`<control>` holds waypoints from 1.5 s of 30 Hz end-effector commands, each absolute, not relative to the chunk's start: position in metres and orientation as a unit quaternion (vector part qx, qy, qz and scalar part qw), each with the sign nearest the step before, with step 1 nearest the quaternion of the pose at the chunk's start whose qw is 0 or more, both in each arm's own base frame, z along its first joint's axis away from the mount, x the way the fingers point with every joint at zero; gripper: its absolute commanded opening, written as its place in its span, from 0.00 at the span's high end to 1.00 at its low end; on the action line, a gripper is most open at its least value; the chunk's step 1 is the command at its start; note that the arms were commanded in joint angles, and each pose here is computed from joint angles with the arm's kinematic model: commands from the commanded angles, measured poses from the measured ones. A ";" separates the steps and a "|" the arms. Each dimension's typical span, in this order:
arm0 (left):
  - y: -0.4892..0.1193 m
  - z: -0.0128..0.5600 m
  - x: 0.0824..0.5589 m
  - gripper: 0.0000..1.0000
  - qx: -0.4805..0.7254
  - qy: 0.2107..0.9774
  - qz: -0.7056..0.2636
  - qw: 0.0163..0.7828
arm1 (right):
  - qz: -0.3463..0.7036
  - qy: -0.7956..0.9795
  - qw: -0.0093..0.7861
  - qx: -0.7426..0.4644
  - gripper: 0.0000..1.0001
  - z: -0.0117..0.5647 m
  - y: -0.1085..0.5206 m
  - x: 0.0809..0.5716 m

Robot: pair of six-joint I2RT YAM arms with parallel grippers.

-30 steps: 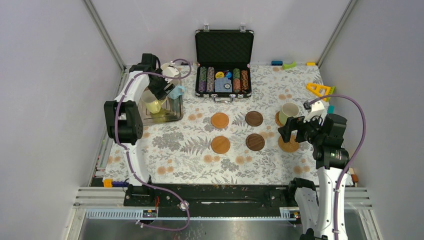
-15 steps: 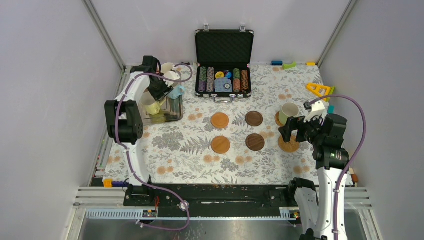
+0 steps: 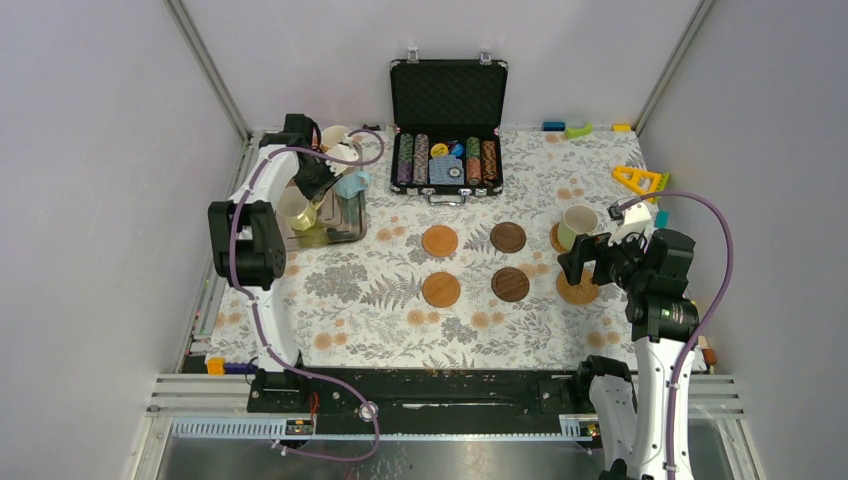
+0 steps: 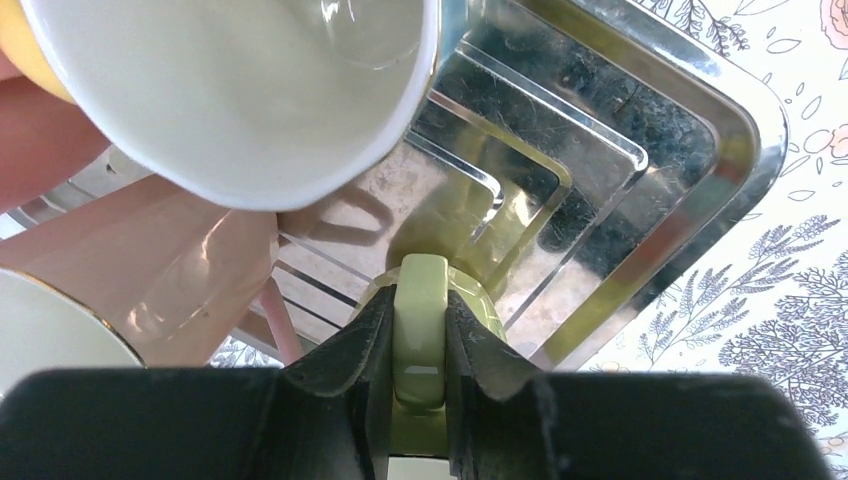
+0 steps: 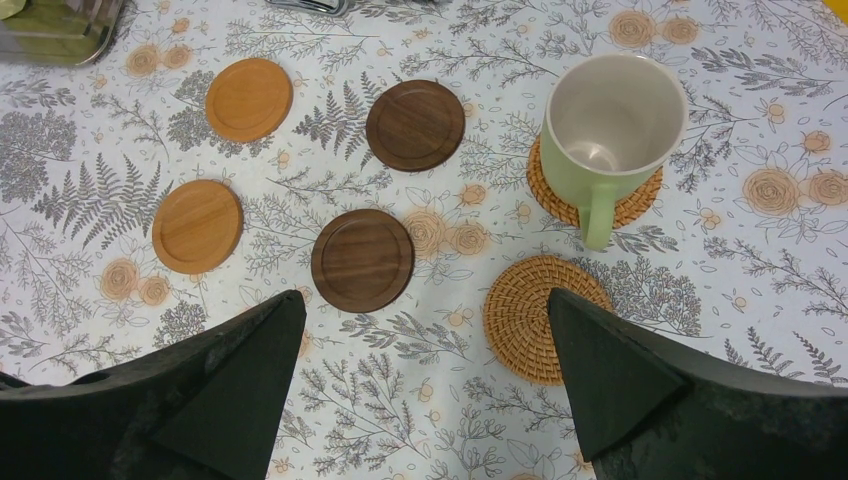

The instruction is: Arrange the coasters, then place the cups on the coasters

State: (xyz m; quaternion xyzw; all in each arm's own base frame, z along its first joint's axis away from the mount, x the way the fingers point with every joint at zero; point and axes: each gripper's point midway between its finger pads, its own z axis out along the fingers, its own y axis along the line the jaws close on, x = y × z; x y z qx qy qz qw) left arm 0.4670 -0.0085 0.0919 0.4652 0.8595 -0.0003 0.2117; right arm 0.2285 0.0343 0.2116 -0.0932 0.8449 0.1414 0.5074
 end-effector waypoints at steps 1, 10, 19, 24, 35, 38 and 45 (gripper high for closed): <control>-0.012 0.134 0.448 1.00 0.447 0.861 -0.011 0.242 | 0.128 0.837 0.523 -0.100 0.00 0.217 0.031 0.232; -0.039 0.175 0.411 1.00 0.456 0.851 0.034 0.257 | 0.128 0.836 0.524 -0.100 0.00 0.218 0.031 0.232; -0.120 0.214 0.373 1.00 0.514 0.811 0.001 0.280 | 0.123 0.836 0.525 -0.098 0.00 0.218 0.029 0.233; -0.179 0.217 0.352 1.00 0.572 0.771 -0.018 0.278 | 0.117 0.836 0.526 -0.097 0.00 0.217 0.027 0.233; -0.284 0.204 0.351 1.00 0.670 0.695 -0.026 0.259 | 0.102 0.838 0.527 -0.093 0.00 0.214 0.021 0.236; -0.304 0.197 0.351 1.00 0.690 0.678 -0.027 0.253 | 0.091 0.837 0.532 -0.090 0.00 0.216 0.018 0.238; -0.331 0.176 0.356 1.00 0.718 0.654 -0.010 0.239 | 0.080 0.836 0.536 -0.085 0.00 0.217 0.014 0.239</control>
